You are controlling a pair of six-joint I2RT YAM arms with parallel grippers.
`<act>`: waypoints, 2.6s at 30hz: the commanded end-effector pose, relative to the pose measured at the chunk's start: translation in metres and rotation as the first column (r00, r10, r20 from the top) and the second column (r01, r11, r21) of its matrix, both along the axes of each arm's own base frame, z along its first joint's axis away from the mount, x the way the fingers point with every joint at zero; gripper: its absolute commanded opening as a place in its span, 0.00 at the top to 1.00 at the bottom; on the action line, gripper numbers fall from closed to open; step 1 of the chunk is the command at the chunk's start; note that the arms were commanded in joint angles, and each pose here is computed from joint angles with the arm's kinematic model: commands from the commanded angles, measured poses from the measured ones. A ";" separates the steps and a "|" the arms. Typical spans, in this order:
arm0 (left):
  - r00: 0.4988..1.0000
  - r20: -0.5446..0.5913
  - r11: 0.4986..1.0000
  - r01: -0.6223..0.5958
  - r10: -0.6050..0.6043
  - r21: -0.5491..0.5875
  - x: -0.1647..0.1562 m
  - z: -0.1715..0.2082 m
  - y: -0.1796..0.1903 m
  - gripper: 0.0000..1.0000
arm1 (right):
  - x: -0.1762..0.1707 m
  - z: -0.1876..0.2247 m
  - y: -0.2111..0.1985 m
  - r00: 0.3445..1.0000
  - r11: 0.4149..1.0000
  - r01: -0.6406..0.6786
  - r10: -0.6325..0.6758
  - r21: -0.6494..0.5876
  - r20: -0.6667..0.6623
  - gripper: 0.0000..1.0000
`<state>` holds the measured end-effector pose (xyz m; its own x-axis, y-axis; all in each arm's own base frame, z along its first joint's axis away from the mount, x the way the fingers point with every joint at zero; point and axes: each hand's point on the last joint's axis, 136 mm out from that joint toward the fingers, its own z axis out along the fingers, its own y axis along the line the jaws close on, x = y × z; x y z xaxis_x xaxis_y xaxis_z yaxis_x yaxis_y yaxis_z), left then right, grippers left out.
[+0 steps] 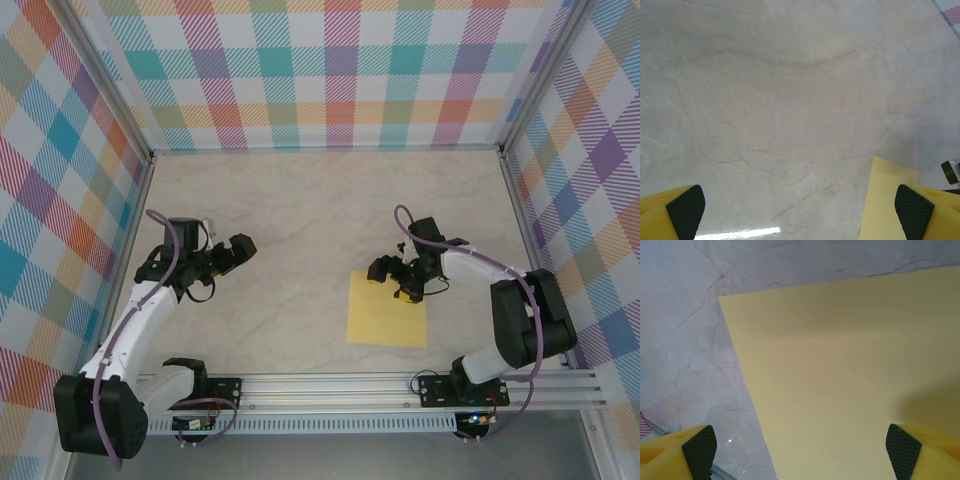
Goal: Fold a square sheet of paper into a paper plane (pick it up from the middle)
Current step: Move the square sheet of paper to the center of the table, then fold a square sheet of paper at the center of the table.
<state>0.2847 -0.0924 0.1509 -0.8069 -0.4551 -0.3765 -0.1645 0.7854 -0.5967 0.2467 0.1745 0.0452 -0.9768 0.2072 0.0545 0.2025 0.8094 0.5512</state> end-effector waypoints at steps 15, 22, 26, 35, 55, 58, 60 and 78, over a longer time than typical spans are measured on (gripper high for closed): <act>0.994 -0.062 0.993 0.087 -0.092 -0.081 -0.019 -0.029 -0.032 0.00 | 0.001 -0.035 0.042 0.994 0.969 -0.066 0.043 -0.236 -0.103 0.14; 0.993 -0.080 0.990 0.078 -0.088 -0.120 -0.025 -0.041 -0.037 0.00 | 0.046 -0.039 0.091 0.994 0.975 -0.099 0.086 -0.197 -0.070 0.15; 0.989 -0.099 0.988 0.101 -0.112 -0.114 -0.027 -0.047 -0.042 0.00 | 0.080 -0.038 0.122 0.985 0.970 -0.171 0.167 -0.173 -0.037 0.17; 0.981 -0.131 0.989 0.132 -0.140 -0.072 -0.023 -0.061 -0.041 0.00 | 0.115 -0.024 0.169 0.943 0.937 -0.328 0.332 -0.118 0.019 0.21; 0.979 -0.104 0.981 0.165 -0.175 -0.100 -0.027 -0.058 -0.046 0.00 | 0.078 -0.018 0.090 0.980 0.907 -0.181 0.197 -0.380 0.001 0.17; 0.982 -0.088 0.983 0.159 -0.166 -0.088 -0.028 -0.057 -0.044 0.00 | 0.068 -0.026 0.080 0.976 0.893 -0.205 0.216 -0.400 -0.019 0.17; 0.984 -0.072 0.984 0.156 -0.163 -0.084 -0.027 -0.056 -0.043 0.00 | 0.062 -0.028 0.079 0.972 0.891 -0.226 0.230 -0.394 -0.038 0.17; 0.999 0.028 0.998 0.024 -0.023 -0.052 -0.006 -0.042 -0.026 0.00 | 0.100 0.027 0.102 0.972 0.881 -0.091 0.181 -0.464 0.152 0.00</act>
<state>0.2768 -0.1210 0.1120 -0.8203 -0.4236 -0.3842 -0.0984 0.7664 -0.6348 0.3491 0.2729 0.0840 -0.9629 -0.0237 -0.2687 -0.0627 0.9885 0.1375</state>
